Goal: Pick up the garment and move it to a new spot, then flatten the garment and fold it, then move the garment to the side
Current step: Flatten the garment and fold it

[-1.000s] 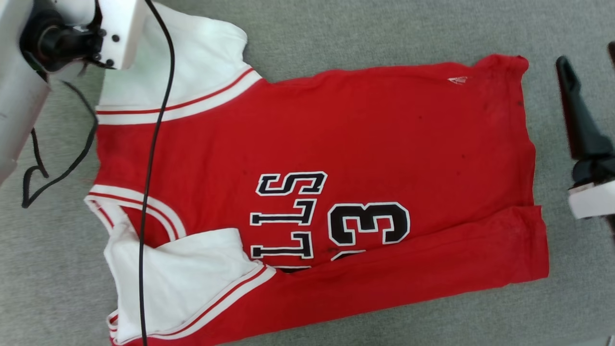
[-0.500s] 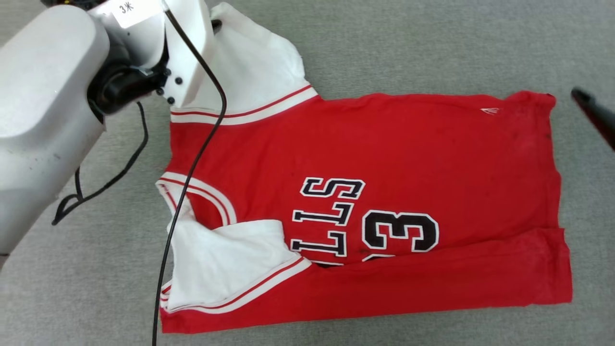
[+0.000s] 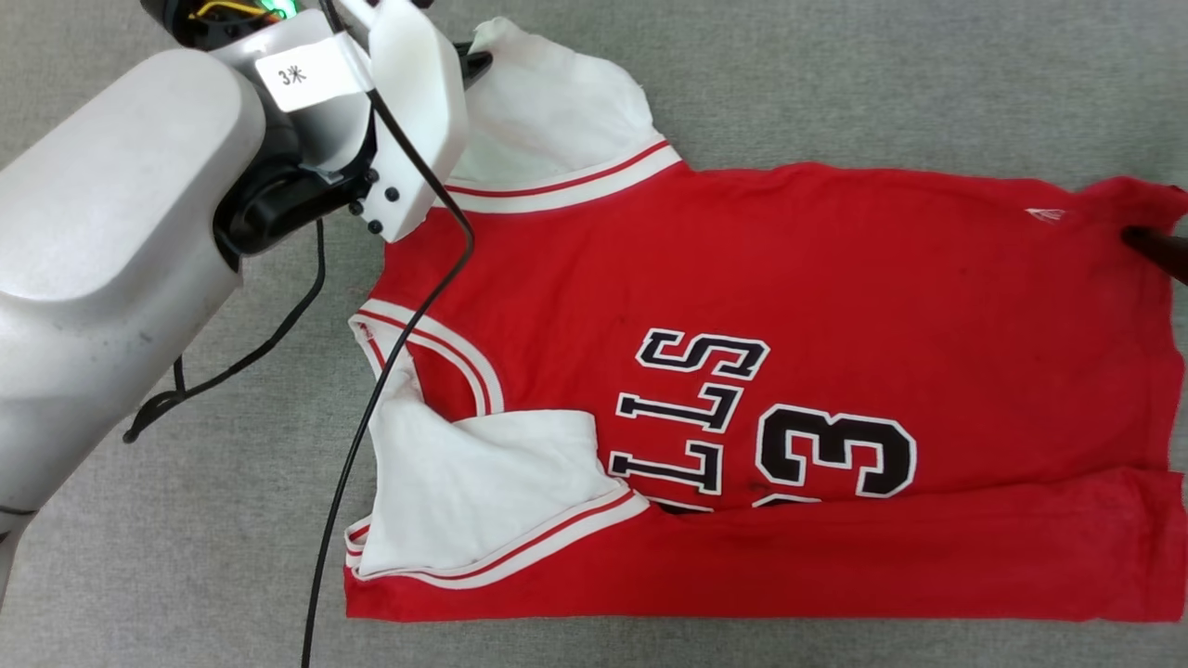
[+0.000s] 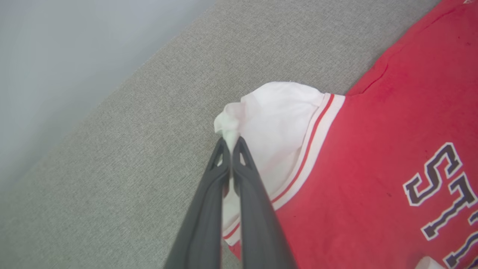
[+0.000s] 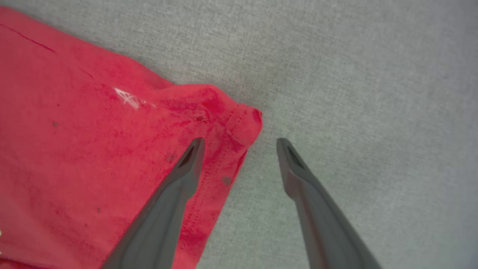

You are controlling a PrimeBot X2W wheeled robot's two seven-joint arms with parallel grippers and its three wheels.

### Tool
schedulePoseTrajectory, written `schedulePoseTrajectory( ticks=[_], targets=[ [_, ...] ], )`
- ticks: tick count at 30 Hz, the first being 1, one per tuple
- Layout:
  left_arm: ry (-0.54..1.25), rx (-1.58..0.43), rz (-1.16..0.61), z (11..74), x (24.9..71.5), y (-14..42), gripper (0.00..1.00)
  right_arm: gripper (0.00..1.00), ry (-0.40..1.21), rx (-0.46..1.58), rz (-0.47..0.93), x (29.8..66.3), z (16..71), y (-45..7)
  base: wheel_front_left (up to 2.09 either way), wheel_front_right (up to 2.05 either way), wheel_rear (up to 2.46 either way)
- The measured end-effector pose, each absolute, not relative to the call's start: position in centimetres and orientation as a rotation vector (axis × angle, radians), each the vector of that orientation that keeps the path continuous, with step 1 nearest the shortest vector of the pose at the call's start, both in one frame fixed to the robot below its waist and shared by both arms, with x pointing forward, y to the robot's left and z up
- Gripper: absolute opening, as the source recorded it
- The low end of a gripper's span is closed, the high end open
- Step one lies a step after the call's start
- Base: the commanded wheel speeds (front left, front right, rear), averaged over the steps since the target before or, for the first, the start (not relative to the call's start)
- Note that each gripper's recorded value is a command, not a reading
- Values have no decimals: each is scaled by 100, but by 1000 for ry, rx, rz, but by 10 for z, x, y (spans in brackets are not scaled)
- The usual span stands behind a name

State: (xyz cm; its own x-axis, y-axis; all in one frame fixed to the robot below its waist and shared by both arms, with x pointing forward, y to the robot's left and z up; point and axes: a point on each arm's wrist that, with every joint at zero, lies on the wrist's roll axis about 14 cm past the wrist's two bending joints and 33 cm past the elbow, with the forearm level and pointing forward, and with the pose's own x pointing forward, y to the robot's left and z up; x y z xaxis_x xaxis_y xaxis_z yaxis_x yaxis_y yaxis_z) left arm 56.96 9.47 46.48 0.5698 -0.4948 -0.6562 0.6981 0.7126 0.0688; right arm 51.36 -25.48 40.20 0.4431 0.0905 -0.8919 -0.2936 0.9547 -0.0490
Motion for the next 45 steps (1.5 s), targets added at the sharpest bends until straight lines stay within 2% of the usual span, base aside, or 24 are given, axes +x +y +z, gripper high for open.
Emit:
schedulePoseTrajectory(
  ticks=[9,10,11,12,18,24,35,45],
  targets=[
    [657,325,-715,454,571,98,0,100,1170,-192,265,512,356,-242,0,0,0],
    [655,322,-714,454,571,99,0,44,1164,-187,267,512,355,-242,0,0,0],
    [653,321,-712,454,571,99,0,44,1148,-180,267,514,355,-241,0,0,0],
    [651,321,-710,455,572,100,0,0,1133,-180,267,514,355,-241,0,0,0],
    [626,312,-684,465,567,108,0,0,977,-155,274,523,377,-236,0,0,0],
    [607,311,-666,480,543,118,0,0,849,-139,313,508,408,-227,0,0,0],
    [585,267,-652,496,472,128,0,0,713,-116,335,453,449,-231,0,0,0],
    [698,179,-618,464,394,140,0,0,726,-42,328,391,438,-235,0,0,0]
  ],
)
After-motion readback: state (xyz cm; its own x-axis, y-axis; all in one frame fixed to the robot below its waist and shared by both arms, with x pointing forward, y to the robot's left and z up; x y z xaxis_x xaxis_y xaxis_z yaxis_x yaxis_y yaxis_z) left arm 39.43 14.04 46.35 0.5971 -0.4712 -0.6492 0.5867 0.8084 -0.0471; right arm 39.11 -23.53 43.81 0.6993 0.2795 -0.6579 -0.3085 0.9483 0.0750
